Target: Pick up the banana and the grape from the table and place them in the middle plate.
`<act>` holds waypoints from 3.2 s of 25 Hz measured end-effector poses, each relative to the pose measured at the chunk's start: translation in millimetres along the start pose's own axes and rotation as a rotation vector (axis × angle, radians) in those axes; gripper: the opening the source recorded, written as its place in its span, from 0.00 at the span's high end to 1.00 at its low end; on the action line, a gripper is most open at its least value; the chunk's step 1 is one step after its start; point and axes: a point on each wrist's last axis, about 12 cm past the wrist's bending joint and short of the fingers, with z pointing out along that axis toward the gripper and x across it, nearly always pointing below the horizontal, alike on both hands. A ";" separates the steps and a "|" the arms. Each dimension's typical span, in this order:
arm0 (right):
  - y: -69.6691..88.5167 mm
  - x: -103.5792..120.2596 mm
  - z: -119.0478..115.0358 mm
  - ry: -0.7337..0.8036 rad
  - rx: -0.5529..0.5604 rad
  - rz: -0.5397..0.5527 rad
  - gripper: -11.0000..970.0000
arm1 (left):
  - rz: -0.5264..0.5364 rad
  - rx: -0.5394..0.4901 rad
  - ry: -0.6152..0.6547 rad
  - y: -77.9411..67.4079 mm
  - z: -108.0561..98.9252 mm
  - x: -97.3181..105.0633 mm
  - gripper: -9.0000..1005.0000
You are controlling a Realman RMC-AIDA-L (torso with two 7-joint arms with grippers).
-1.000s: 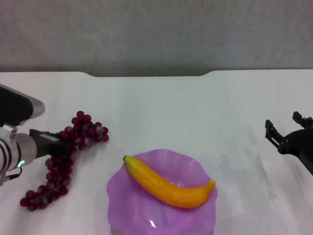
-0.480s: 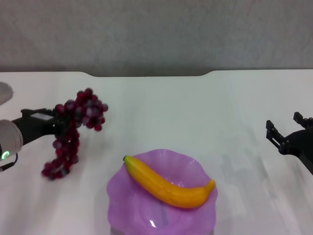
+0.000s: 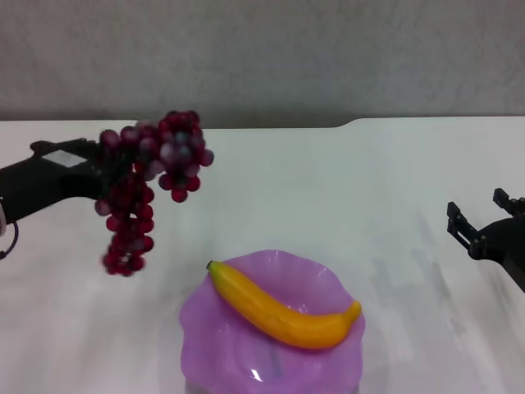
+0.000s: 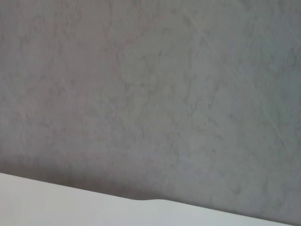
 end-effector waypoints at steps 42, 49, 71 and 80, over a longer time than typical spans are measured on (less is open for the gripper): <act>1.5 -0.1 3.1 0.015 -0.004 0.002 0.19 | 0.717 0.216 0.477 -129.2 46.6 23.7 0.73; 0.7 0.2 2.9 0.016 -0.002 0.000 0.19 | 0.772 0.200 0.465 -136.6 47.8 30.4 0.60; -0.1 1.2 1.9 0.020 0.002 0.001 0.19 | 0.498 -0.191 0.009 -76.5 45.6 -0.2 0.12; 0.0 1.0 2.2 0.020 0.001 0.001 0.19 | 0.160 -0.360 -0.243 -58.0 55.6 32.1 0.12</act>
